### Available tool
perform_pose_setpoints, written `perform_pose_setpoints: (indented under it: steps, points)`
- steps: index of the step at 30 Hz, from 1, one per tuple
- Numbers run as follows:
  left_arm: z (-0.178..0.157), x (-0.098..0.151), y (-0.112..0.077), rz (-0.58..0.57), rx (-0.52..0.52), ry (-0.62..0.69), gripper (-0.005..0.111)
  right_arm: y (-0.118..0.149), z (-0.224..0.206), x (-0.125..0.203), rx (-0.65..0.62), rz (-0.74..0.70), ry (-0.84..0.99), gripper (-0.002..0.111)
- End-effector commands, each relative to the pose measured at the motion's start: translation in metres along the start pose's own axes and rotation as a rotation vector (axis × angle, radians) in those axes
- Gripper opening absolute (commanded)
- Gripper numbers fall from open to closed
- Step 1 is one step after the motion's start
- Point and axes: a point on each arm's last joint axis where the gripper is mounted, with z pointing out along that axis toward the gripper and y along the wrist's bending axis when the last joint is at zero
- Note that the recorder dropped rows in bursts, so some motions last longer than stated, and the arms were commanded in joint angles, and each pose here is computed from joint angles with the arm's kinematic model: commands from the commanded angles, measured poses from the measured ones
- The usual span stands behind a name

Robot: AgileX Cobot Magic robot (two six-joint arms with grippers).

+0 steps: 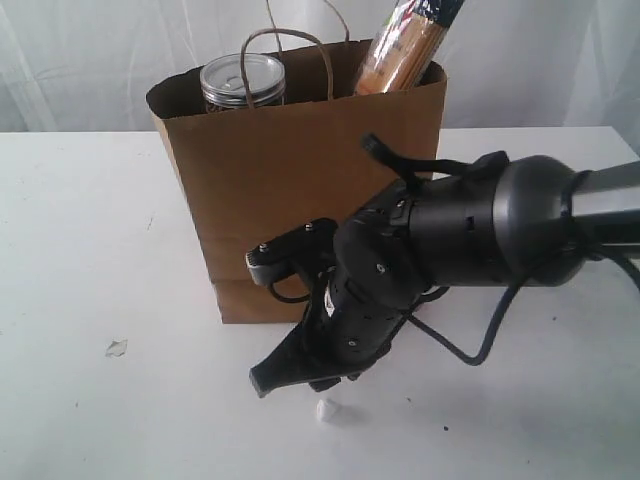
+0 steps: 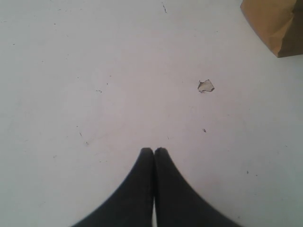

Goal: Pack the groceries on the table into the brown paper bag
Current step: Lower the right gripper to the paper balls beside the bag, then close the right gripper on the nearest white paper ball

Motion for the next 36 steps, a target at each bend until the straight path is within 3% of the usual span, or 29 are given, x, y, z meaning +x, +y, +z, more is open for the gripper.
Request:
perform_pose_setpoints:
  steps: [1, 8, 13, 17, 28, 36]
  points:
    - [0.001, 0.003, 0.0, -0.007, 0.003, 0.011, 0.0, -0.021, 0.008, 0.0, 0.14, 0.261, -0.006, 0.037]
    - [0.001, 0.003, 0.0, -0.007, 0.003, 0.011, 0.0, -0.019, 0.01, -0.016, 0.082, 0.305, -0.166, 0.036]
    - [0.001, 0.003, 0.0, -0.007, 0.003, 0.011, 0.0, -0.022, 0.028, -0.014, 0.111, 0.4, -0.154, 0.032]
    - [0.001, 0.003, 0.0, -0.007, 0.003, 0.011, 0.0, -0.021, 0.037, -0.016, 0.097, 0.367, -0.174, 0.032]
    - [0.001, 0.003, 0.0, -0.007, 0.003, 0.011, 0.0, -0.03, 0.043, -0.011, 0.219, 0.264, -0.128, 0.032]
    - [0.001, 0.003, 0.0, -0.007, 0.003, 0.011, 0.0, -0.029, 0.044, -0.017, 0.197, 0.3, -0.201, 0.029]
